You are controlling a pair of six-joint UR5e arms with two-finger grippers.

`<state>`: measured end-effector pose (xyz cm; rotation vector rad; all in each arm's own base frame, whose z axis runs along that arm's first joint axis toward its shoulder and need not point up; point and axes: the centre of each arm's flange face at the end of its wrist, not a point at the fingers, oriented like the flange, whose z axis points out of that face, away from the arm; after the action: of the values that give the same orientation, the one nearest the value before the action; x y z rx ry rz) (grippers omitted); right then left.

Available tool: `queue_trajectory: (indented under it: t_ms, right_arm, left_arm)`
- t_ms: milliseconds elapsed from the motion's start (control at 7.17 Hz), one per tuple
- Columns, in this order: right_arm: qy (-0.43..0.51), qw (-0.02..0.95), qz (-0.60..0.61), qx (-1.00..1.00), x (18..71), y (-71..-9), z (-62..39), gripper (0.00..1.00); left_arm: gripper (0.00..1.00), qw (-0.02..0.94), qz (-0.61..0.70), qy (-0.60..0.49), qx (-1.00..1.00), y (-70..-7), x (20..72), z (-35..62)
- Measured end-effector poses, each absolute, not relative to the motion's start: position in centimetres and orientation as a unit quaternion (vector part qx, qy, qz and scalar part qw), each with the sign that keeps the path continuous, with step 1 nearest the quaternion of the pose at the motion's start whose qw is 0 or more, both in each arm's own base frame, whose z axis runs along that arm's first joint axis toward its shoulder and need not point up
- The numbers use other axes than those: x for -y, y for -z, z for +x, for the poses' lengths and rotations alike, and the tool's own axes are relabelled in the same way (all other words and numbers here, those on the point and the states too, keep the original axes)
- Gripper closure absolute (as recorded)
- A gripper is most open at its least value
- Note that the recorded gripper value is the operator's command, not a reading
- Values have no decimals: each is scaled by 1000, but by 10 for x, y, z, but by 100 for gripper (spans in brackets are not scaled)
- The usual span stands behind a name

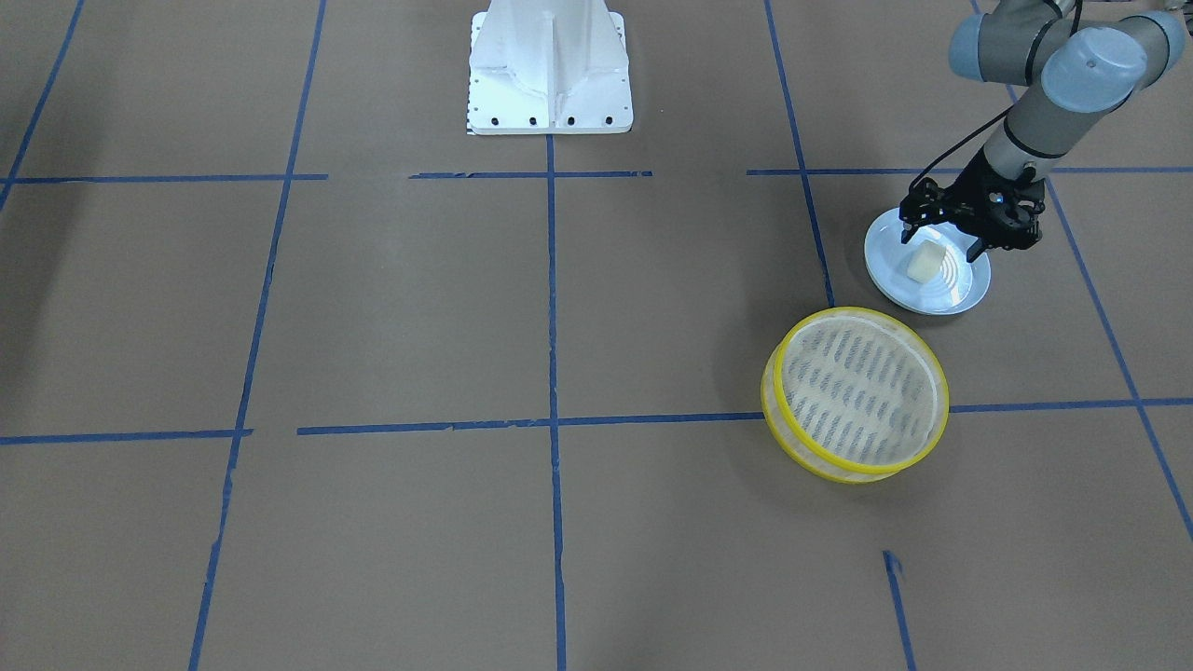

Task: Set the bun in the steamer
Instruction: 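Lower the left gripper onto the white bun on the blue plate and grasp it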

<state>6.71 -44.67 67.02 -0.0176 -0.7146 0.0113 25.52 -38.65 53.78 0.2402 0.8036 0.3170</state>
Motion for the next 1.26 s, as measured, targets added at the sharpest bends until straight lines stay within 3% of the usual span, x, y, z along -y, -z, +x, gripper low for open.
queue_trajectory:
  t_ms: [279,837,1256]
  right_arm:
    - [-6,937,-9,350,447,-670,67,0]
    - [-6,937,-9,350,447,-670,67,0]
    - [-6,937,-9,350,447,-670,67,0]
  left_arm:
    - [2,903,123,-161,-379,-549,386,264]
    - [13,906,128,-172,-364,-561,392,282]
    - [32,906,119,-182,-364,-565,386,290]
